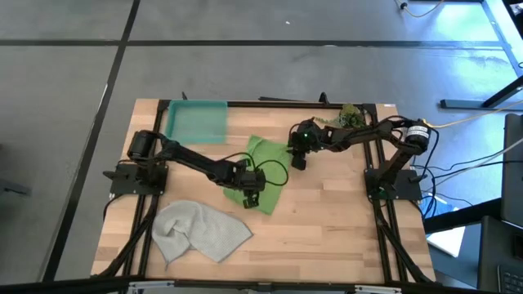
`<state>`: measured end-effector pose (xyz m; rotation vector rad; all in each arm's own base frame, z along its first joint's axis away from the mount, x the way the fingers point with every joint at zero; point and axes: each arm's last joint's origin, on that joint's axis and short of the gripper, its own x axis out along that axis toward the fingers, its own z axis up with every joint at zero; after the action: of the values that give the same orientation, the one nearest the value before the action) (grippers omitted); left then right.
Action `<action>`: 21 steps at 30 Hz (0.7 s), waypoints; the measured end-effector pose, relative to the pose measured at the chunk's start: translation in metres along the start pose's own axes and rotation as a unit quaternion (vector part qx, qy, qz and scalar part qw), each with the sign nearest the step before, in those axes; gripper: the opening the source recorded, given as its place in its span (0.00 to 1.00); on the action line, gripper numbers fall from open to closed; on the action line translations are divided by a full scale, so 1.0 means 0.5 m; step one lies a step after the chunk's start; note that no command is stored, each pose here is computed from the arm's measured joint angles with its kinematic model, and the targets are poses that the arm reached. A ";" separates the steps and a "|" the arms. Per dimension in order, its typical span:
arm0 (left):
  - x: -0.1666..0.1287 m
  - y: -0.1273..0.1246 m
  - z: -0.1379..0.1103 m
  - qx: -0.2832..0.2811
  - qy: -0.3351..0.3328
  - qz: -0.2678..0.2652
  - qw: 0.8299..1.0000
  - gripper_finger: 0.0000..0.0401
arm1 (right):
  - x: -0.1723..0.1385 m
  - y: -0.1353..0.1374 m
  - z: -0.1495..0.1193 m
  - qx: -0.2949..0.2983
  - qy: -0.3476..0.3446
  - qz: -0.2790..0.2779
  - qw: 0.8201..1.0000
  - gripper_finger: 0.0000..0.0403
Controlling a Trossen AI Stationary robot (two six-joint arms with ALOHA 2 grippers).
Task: Roll microfiber towels into tight, uniform cylinder then place into a basket
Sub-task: Roll the green towel
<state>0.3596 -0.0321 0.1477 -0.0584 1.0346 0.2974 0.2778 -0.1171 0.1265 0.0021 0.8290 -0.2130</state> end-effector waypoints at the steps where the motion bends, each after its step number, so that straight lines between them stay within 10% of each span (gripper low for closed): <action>1: -0.011 0.000 0.005 -0.005 -0.011 0.006 1.000 0.21 | -0.006 0.002 0.007 -0.003 -0.002 0.001 1.000 0.28; 21: -0.128 0.014 -0.034 -0.080 0.048 0.088 0.992 0.21 | -0.075 0.217 0.054 -0.161 -0.064 0.131 0.976 0.28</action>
<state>0.3130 -0.0423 0.1941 -0.1288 1.1121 0.5421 0.2933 -0.0059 0.1634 -0.2044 0.7183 0.1705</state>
